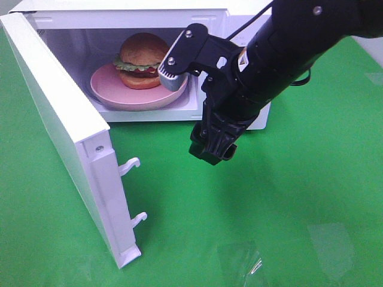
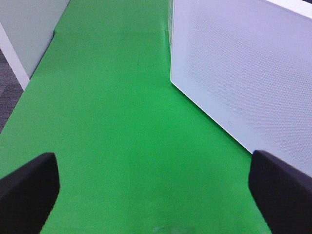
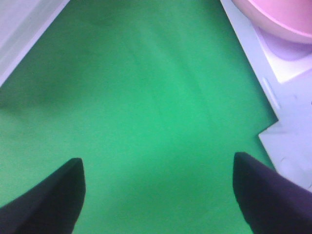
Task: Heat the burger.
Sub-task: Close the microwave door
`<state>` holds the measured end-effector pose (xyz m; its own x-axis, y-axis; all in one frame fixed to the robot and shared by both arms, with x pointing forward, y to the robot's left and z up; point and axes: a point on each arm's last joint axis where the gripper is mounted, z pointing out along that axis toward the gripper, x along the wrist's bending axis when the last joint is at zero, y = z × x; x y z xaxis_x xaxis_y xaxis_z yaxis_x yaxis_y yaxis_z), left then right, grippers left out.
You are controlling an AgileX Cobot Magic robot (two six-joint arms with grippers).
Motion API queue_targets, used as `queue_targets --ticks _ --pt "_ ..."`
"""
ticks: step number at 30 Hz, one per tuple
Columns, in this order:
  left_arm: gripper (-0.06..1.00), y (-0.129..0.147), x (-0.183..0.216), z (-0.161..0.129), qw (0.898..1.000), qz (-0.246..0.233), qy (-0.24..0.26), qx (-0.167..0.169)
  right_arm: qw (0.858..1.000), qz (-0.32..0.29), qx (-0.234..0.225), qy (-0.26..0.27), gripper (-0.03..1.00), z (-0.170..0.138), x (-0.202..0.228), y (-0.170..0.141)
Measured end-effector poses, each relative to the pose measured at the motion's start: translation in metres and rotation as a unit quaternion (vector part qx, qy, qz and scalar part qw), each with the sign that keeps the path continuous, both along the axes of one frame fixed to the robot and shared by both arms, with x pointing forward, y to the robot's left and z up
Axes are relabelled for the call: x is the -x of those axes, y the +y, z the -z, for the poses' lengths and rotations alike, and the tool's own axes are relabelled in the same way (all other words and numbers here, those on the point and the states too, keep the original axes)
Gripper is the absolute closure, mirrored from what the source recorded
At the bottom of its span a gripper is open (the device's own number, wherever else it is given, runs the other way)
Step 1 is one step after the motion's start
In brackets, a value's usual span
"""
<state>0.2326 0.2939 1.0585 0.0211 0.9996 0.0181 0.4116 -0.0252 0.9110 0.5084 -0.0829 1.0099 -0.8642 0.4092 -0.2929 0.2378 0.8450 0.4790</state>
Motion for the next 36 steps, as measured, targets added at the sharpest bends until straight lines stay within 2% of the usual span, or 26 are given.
queue_targets --ticks 1,2,4,9,11,12,13,16,18,19,20,21,22,28,36 --pt "-0.05 0.0 0.0 0.0 1.0 0.0 0.0 0.0 0.999 0.027 -0.009 0.015 0.21 -0.005 0.007 -0.006" --pt "-0.05 0.0 0.0 0.0 1.0 0.0 0.0 0.0 0.999 0.027 -0.009 0.015 0.21 -0.005 0.007 -0.006" --pt "-0.05 0.0 0.0 0.0 1.0 0.0 0.0 0.0 0.996 0.073 -0.01 0.052 0.21 -0.01 0.021 -0.018" --pt "-0.05 0.0 0.0 0.0 1.0 0.0 0.0 0.0 0.991 0.108 -0.002 0.082 0.21 -0.011 0.028 -0.032" --pt "-0.05 0.0 0.0 0.0 1.0 0.0 0.0 0.0 0.977 0.178 -0.001 0.117 0.21 -0.013 0.032 -0.056" --pt "-0.05 0.0 0.0 0.0 1.0 0.0 0.0 0.0 0.977 0.178 -0.001 0.117 0.21 -0.013 0.032 -0.056" --pt "-0.05 0.0 0.0 0.0 1.0 0.0 0.0 0.0 0.967 0.217 -0.005 0.13 0.21 -0.017 0.033 -0.069" --pt "-0.05 0.0 0.0 0.0 1.0 0.0 0.0 0.0 0.962 0.237 -0.007 0.136 0.21 -0.019 0.033 -0.076" --pt "-0.05 0.0 0.0 0.0 1.0 0.0 0.0 0.0 0.939 0.307 -0.011 0.155 0.21 -0.029 0.036 -0.106" --pt "-0.05 0.0 0.0 0.0 1.0 0.0 0.0 0.0 0.939 0.307 -0.011 0.155 0.21 -0.029 0.036 -0.106" --pt "-0.05 0.0 0.0 0.0 1.0 0.0 0.0 0.0 0.928 0.337 -0.018 0.159 0.21 -0.037 0.04 -0.117" --pt "-0.05 0.0 0.0 0.0 1.0 0.0 0.0 0.0 0.928 0.337 -0.018 0.159 0.21 -0.037 0.04 -0.117" --pt "-0.05 0.0 0.0 0.0 1.0 0.0 0.0 0.0 0.919 0.359 -0.025 0.16 0.21 -0.046 0.047 -0.126" --pt "-0.05 0.0 0.0 0.0 1.0 0.0 0.0 0.0 0.905 0.391 -0.034 0.165 0.21 -0.067 0.08 -0.142" --pt "-0.05 0.0 0.0 0.0 1.0 0.0 0.0 0.0 0.907 0.392 -0.063 0.14 0.21 -0.069 0.131 -0.162"
